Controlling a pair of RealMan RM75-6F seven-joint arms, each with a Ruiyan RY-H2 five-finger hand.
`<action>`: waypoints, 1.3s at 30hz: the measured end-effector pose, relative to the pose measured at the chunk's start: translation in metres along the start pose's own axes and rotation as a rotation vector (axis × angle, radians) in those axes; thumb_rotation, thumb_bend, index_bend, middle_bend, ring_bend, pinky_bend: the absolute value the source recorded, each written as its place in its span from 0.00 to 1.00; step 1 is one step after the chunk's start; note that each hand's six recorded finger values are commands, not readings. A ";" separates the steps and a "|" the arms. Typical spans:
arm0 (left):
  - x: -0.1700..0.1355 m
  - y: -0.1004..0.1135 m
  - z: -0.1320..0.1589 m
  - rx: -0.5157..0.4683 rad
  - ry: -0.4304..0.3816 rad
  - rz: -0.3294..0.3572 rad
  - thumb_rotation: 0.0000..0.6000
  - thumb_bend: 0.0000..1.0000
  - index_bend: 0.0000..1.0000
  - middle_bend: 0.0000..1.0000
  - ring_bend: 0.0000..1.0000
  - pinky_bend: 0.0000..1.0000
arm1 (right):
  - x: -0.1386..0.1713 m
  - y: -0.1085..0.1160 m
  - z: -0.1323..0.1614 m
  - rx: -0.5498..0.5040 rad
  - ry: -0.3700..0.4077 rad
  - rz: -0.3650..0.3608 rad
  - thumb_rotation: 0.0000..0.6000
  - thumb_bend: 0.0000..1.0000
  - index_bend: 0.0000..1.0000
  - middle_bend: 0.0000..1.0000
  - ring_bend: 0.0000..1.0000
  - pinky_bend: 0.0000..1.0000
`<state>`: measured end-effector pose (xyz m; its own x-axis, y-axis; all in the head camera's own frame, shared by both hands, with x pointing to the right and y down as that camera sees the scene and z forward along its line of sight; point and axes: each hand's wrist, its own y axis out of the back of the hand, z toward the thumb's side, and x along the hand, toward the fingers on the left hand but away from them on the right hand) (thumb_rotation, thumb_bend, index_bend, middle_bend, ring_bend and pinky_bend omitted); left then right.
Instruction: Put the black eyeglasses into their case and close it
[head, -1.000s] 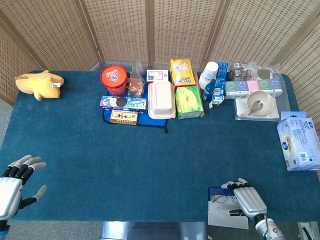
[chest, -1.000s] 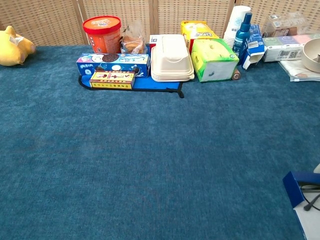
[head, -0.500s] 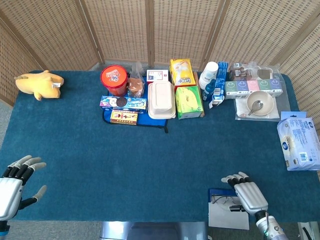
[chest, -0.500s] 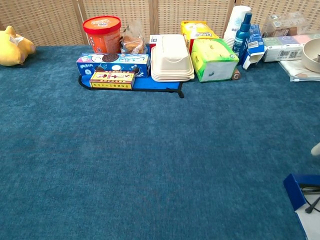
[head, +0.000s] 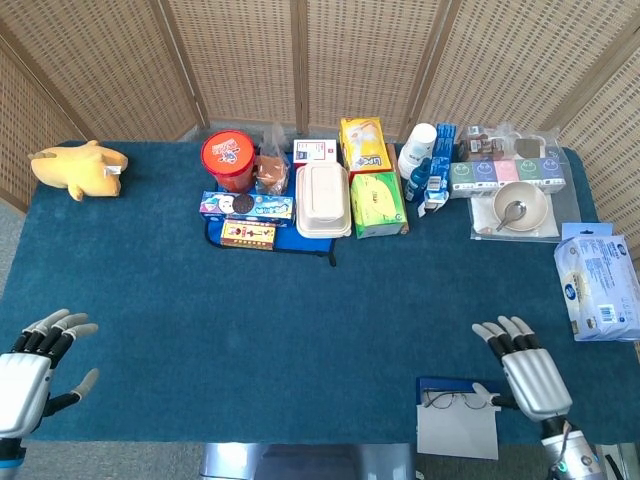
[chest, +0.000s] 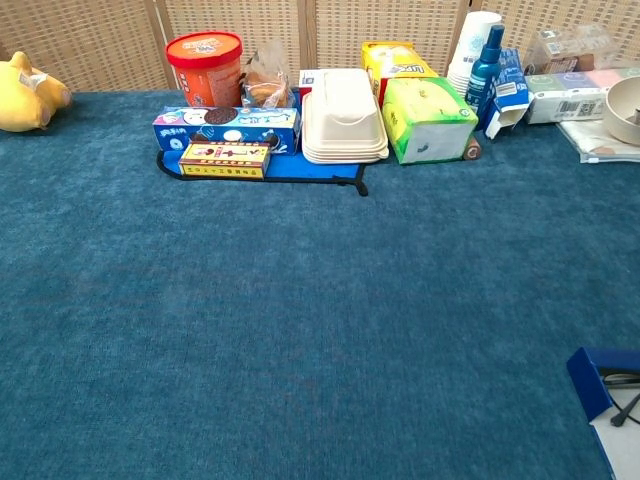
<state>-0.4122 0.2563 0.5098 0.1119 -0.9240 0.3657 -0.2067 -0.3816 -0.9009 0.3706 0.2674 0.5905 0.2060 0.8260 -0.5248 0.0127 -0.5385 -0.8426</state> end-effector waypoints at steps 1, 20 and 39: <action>0.000 0.000 0.000 -0.001 -0.001 0.004 1.00 0.23 0.28 0.25 0.16 0.19 | 0.003 -0.002 -0.003 -0.004 0.000 -0.014 0.82 0.24 0.14 0.18 0.09 0.14; 0.013 0.029 0.000 -0.033 -0.022 0.080 1.00 0.23 0.27 0.25 0.16 0.19 | 0.063 -0.046 -0.016 -0.063 -0.024 -0.129 0.85 0.24 0.03 0.12 0.07 0.14; 0.018 0.045 0.011 -0.045 -0.065 0.101 1.00 0.23 0.26 0.25 0.16 0.19 | 0.105 -0.077 -0.025 -0.079 -0.068 -0.128 0.98 0.30 0.00 0.07 0.05 0.14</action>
<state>-0.4086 0.2223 0.4729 0.1510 -0.9547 0.2563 -0.2638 -0.2888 -0.9203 0.4162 0.3914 0.6036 0.1306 0.8966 -0.4232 0.1123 -0.4375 -0.8922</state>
